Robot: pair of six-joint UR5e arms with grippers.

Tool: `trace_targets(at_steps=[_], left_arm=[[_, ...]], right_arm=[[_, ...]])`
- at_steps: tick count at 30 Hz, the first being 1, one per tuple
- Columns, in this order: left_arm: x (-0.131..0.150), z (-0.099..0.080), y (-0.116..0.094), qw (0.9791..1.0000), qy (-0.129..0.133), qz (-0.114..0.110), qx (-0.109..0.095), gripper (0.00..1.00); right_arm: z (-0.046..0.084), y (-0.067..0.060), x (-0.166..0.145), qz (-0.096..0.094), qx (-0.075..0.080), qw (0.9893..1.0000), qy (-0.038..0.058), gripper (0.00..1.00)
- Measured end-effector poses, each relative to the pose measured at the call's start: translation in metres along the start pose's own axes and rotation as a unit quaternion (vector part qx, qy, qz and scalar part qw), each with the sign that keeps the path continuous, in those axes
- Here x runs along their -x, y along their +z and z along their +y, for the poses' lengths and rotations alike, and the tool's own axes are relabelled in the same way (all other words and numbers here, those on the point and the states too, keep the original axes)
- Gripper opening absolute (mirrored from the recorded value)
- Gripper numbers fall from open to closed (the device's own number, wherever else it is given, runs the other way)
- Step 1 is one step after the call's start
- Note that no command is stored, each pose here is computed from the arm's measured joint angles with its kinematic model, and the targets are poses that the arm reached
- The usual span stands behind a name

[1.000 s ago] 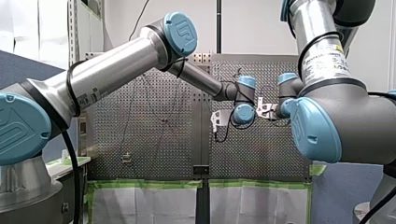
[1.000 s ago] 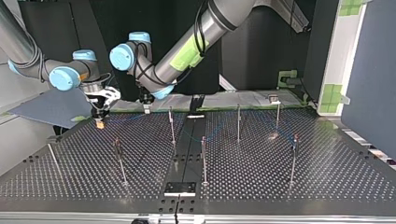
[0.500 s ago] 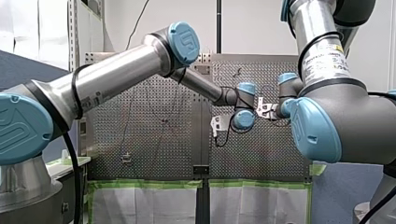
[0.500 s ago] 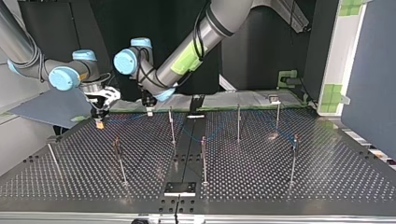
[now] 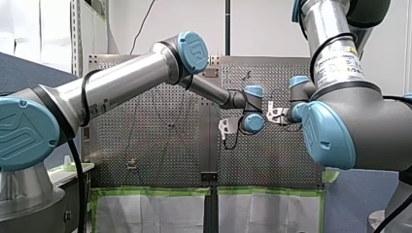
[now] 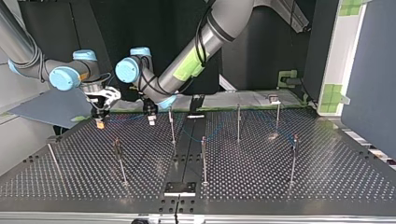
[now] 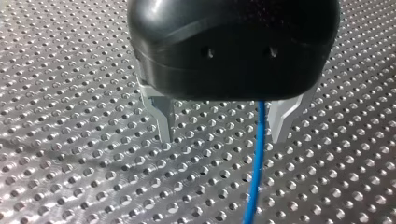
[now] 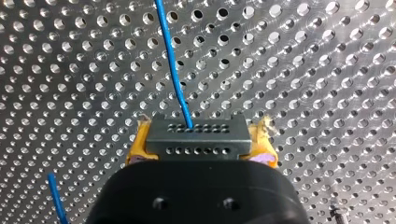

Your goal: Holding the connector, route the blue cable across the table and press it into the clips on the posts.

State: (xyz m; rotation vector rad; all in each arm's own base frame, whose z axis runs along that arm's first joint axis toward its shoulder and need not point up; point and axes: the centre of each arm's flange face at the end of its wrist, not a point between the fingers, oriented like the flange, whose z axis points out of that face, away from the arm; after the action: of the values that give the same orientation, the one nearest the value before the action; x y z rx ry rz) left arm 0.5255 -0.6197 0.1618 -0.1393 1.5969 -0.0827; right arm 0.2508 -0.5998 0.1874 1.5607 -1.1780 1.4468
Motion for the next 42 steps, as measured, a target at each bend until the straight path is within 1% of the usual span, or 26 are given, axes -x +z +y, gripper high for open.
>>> trace_targets(at_steps=[5,6,7,9,10,11,12,13,14,19,21,25,29,36,42], left_arm=[[-0.008,0.005,0.0,0.9999,0.007,0.007,-0.004,1.0],[-0.009,0.005,0.0,0.9999,0.008,0.008,-0.004,0.96],[-0.011,0.006,0.0,0.9999,0.009,0.008,-0.004,0.96],[-0.012,0.006,0.0,0.9999,0.011,0.007,-0.004,0.56],[-0.012,0.006,0.0,0.9999,0.012,0.006,-0.004,0.56],[-0.011,0.006,0.0,0.9999,0.012,0.005,-0.005,0.26],[-0.011,0.005,0.0,0.9999,0.013,0.003,-0.004,0.09],[-0.01,0.004,0.0,0.9999,0.012,0.001,-0.005,0.09],[-0.009,0.003,-0.001,0.9999,0.011,-0.001,-0.005,0.0],[-0.007,-0.001,-0.003,1.0,0.002,-0.005,-0.006,0.0],[-0.006,-0.001,-0.005,1.0,0.0,-0.004,-0.003,0.0],[-0.005,0.0,-0.009,1.0,0.003,0.001,0.008,0.0],[-0.005,0.0,-0.014,0.9999,0.006,0.007,0.013,0.0],[0.0,-0.001,-0.02,0.9998,0.008,0.014,0.013,0.0],[0.01,-0.004,-0.027,0.9998,0.005,0.018,0.011,0.0]], right_arm=[[0.0,0.0,0.0,0.0,0.0,1.0,-0.0002,0.0],[0.0,0.0,0.0,-0.001,0.0,1.0,-0.0001,0.0],[0.0,0.0,0.0,-0.001,0.0,1.0,-0.0001,0.0],[0.0,0.0,0.0,-0.001,0.0,1.0,-0.0003,0.0],[0.0,0.0,0.0,-0.002,0.0,1.0,-0.0004,0.0],[0.0,-0.001,0.0,-0.002,0.0,1.0,-0.0005,0.0],[0.0,-0.001,0.0,-0.002,0.0,1.0,-0.0006,0.0],[0.0,-0.001,0.0,-0.003,0.0,1.0,-0.0008,0.0],[0.0,-0.001,0.0,-0.003,0.0,1.0,-0.0008,0.0],[0.0,-0.001,0.0,-0.004,0.0,1.0,-0.001,0.0],[0.0,-0.001,0.0,-0.003,0.0,1.0,-0.0011,0.0],[-0.001,-0.001,0.0,-0.004,0.0,1.0,-0.0011,0.0],[-0.001,-0.001,0.0,-0.004,-0.001,1.0,-0.0011,0.0],[-0.001,-0.002,-0.006,-0.008,0.0,1.0,-0.0042,0.0],[-0.002,-0.004,-0.016,-0.004,0.0,1.0,-0.0061,0.0]])
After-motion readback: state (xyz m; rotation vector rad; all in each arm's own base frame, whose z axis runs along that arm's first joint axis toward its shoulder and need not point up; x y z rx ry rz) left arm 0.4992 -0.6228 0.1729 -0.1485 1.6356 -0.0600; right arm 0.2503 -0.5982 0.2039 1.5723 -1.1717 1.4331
